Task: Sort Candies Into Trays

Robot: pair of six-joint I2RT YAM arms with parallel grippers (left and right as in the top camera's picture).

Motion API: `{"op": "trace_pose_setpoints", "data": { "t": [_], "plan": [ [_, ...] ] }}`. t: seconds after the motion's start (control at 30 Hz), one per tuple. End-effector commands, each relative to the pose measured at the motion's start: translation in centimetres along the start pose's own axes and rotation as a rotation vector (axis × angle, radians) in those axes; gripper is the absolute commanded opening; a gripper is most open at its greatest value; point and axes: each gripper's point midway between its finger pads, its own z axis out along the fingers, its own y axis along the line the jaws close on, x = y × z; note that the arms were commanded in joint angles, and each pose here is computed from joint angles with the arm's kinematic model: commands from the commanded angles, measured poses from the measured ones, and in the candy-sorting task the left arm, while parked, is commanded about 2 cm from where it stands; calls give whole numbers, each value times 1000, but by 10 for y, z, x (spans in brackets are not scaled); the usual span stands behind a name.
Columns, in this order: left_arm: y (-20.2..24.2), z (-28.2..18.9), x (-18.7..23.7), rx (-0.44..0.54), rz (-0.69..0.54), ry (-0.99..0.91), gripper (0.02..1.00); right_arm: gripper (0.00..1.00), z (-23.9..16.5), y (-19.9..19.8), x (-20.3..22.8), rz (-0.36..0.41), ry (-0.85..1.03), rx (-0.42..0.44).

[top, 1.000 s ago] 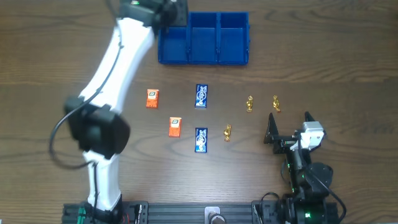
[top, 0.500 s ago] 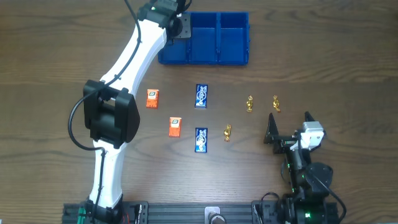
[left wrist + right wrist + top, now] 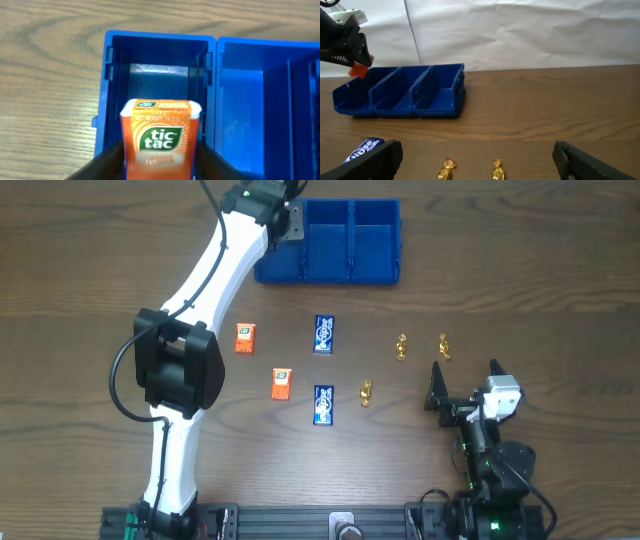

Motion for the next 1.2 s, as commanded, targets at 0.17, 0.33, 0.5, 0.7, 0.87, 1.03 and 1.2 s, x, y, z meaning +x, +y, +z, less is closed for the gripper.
{"op": "trace_pose_setpoints", "data": {
  "t": [0.17, 0.33, 0.5, 0.7, 0.87, 1.03, 1.2],
  "plan": [
    [8, -65, -39, 23, -40, -132, 820, 998, 0, -2, 1, -6, 3, 11],
    [25, -131, -24, 46, -54, -194, 831, 998, 0, -2, 1, -6, 3, 11],
    [53, -159, 45, 47, -70, -182, 847, 998, 0, -2, 1, -6, 3, 11],
    [74, -113, 129, -10, -40, -33, 842, 998, 0, -2, 1, -6, 3, 11],
    [81, -70, 166, -46, -21, 61, 829, 998, 0, -2, 1, -6, 3, 11],
    [78, -38, 184, -46, 18, 135, 814, 998, 0, -2, 1, -6, 3, 11],
    [72, -22, 196, -10, 30, 182, 812, 998, 0, -2, 1, -6, 3, 11]
  ]
}}
